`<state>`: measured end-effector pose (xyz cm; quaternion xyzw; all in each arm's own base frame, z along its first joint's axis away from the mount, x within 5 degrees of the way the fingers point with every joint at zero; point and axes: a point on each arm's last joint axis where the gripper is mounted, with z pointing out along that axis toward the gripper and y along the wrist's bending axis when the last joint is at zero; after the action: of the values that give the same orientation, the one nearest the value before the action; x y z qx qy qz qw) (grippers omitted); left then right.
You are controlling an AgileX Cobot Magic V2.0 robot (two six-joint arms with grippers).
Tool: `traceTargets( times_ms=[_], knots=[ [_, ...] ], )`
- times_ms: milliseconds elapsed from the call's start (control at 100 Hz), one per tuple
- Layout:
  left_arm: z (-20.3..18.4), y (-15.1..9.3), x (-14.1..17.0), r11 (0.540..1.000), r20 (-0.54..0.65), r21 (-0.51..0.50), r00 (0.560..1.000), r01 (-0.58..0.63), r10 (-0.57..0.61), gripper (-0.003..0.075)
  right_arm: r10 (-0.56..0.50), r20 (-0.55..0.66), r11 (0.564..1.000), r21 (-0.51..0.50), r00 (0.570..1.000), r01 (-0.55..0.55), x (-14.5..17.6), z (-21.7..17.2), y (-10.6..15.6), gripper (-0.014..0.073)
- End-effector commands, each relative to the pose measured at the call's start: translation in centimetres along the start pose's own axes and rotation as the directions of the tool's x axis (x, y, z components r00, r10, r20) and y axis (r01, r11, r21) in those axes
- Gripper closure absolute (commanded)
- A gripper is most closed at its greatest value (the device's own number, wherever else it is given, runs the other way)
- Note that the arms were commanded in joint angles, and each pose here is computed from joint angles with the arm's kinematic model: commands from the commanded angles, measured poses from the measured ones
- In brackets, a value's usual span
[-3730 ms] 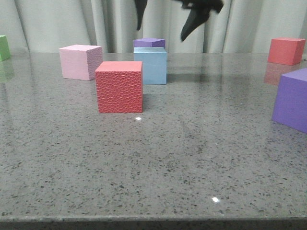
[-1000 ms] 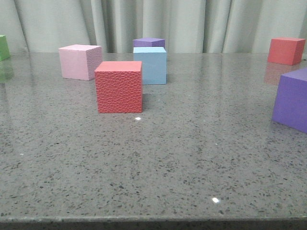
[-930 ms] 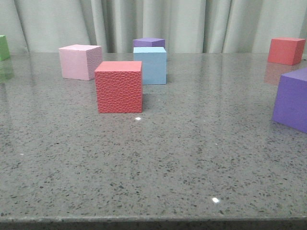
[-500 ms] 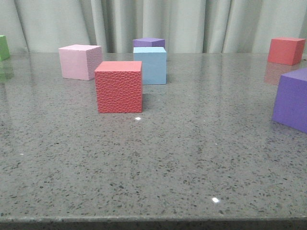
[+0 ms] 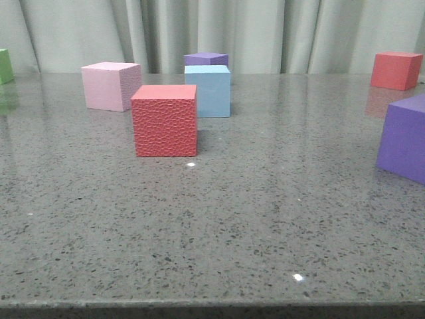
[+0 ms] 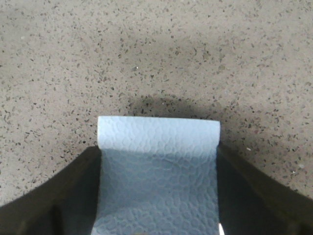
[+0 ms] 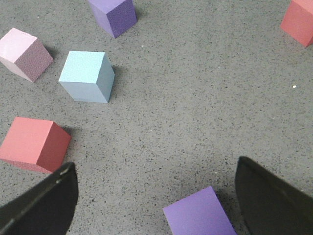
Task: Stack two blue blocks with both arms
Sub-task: 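Close the left gripper on the light blue cube and lift it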
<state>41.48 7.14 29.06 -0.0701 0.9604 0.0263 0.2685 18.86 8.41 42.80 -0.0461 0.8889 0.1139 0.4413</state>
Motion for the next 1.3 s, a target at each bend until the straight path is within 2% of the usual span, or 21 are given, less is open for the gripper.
traceTargets(
  times_ms=[0, 180, 270, 480, 630, 840, 1070, 1290],
  knots=[
    [-3.4, -0.2, -1.7, 1.000, 0.112, 0.021, 0.994, 0.015, -0.017, 0.0407, -0.024, 0.113, 1.000, 0.001, 0.993, 0.024, -1.2, -1.5, -0.2, -0.0050],
    [-6.2, -1.1, -2.9, 0.991, 0.111, 0.122, 0.991, 0.061, -0.075, 0.0407, -0.044, 0.173, 0.999, 0.013, 0.984, 0.042, -0.7, -2.5, -0.7, -0.0050],
    [-7.7, -1.7, -3.5, 0.987, 0.117, 0.150, 0.991, 0.051, -0.069, 0.0407, -0.033, 0.206, 0.999, 0.017, 0.978, 0.030, -0.1, -3.3, -1.1, -0.0050],
    [-11.2, -4.7, -4.6, 0.980, 0.158, 0.198, 0.986, 0.017, -0.049, 0.0407, -0.057, 0.199, 0.996, 0.076, 0.978, 0.042, 1.5, -3.9, -2.2, -0.0050],
    [-13.4, -7.9, -4.9, 0.977, 0.188, 0.212, 0.982, -0.018, -0.023, 0.0407, -0.070, 0.186, 0.993, 0.109, 0.980, 0.050, 2.4, -4.5, -2.9, -0.0050],
    [-15.3, -12.8, -4.2, 0.974, 0.224, 0.214, 0.974, -0.077, 0.028, 0.0407, -0.060, 0.266, 0.988, 0.152, 0.962, 0.020, 3.4, -6.9, -4.1, -0.0050],
    [-16.4, -17.2, -3.0, 0.954, 0.233, 0.286, 0.972, -0.095, 0.027, 0.0407, -0.059, 0.258, 0.978, 0.206, 0.964, 0.005, 4.6, -8.5, -5.2, -0.0050],
    [-17.3, -21.4, -1.6, 0.933, 0.255, 0.338, 0.966, -0.123, 0.035, 0.0407, -0.048, 0.274, 0.978, 0.207, 0.961, -0.010, 5.1, -9.6, -5.6, -0.0050]
  ],
)
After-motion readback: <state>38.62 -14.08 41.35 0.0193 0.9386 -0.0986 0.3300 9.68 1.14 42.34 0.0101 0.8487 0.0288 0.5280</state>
